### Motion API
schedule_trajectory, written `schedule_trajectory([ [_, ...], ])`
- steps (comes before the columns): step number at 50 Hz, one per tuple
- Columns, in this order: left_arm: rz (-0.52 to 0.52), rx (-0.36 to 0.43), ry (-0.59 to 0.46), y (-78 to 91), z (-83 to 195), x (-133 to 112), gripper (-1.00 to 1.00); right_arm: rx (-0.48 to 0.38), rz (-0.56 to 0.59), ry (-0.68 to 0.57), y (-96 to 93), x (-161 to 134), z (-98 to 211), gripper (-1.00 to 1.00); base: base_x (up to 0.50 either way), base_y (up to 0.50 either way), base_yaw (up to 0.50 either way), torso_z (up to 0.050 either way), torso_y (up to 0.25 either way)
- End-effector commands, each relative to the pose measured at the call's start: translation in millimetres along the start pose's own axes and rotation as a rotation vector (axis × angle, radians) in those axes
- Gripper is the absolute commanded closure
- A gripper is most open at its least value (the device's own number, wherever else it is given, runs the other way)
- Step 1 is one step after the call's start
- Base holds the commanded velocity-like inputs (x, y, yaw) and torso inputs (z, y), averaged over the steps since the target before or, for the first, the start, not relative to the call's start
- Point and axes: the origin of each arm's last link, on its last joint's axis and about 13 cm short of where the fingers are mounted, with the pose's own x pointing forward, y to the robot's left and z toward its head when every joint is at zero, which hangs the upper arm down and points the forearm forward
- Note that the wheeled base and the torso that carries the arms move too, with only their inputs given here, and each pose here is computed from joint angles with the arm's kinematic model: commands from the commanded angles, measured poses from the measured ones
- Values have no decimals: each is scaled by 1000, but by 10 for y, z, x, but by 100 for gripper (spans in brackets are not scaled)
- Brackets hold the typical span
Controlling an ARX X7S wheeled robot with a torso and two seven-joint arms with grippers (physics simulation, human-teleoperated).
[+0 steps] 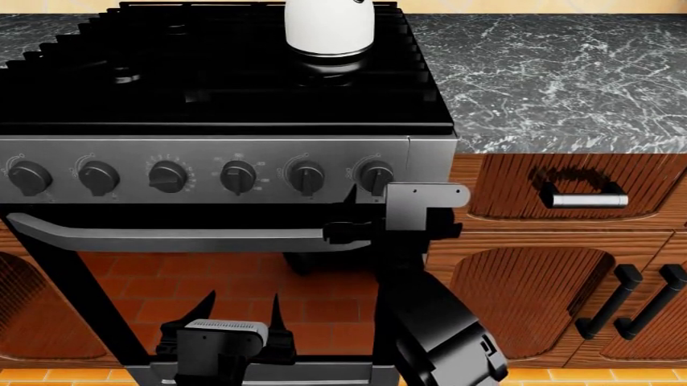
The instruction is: Turn on the front right burner of the stove.
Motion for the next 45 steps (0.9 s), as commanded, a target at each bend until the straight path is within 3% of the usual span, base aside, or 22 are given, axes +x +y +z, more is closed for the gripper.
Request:
schedule_trajectory([
  [1,0,1,1,0,-1,1,-100,-6,14,1,4,39,-33,-100,0,0,0,0,0],
  [41,-1,-1,5,0,-2,10,-100,-23,35,-11,-1,127,-76,-100,0,0,0,0,0],
  [42,-1,-1,5,0,-2,11,-100,-24,35,-10,-2,129,-75,100,0,0,0,0,0],
  [45,-1,-1,5,0,-2,11,-100,-27,34,-9,-3,131,-77,100,0,0,0,0,0],
])
